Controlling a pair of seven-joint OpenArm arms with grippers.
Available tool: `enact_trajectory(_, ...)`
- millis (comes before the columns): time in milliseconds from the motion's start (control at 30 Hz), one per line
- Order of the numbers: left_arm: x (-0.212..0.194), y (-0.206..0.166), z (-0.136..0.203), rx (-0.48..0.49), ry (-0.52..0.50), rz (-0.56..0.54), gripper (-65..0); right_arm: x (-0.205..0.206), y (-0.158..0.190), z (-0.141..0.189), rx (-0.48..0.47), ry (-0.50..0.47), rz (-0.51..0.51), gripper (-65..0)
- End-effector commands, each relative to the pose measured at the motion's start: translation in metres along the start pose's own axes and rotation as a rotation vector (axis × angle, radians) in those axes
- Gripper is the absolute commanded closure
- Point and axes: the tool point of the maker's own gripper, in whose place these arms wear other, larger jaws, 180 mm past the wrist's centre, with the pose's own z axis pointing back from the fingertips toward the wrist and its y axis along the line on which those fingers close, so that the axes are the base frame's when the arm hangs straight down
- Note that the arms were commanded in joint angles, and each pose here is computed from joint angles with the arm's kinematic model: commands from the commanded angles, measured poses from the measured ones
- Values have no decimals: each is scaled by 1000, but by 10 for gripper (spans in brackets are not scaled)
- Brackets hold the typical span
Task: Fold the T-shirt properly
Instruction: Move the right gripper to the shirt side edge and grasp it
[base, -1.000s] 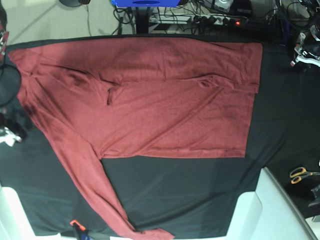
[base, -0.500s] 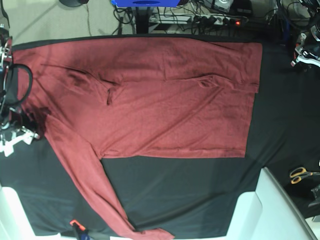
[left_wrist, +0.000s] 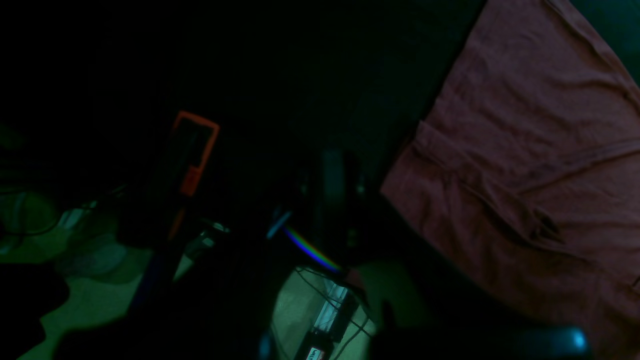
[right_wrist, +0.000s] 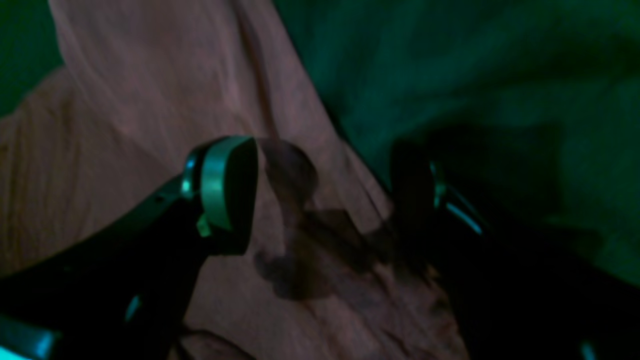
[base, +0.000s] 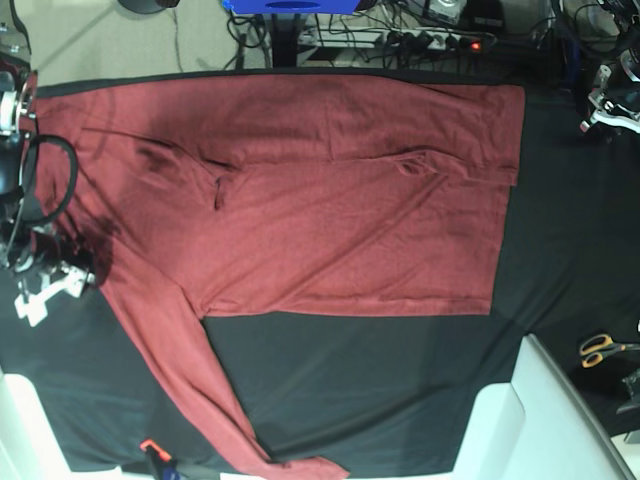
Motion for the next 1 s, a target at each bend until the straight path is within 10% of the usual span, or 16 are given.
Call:
enact_trajectory(0,14,1,4,-2,-38,-20,-25,29,3,8,10,-69,12,-392)
enact_trajectory(967,12,2,5,2,-32,-20,-31,12,4,-12,-22,-22,45,-390)
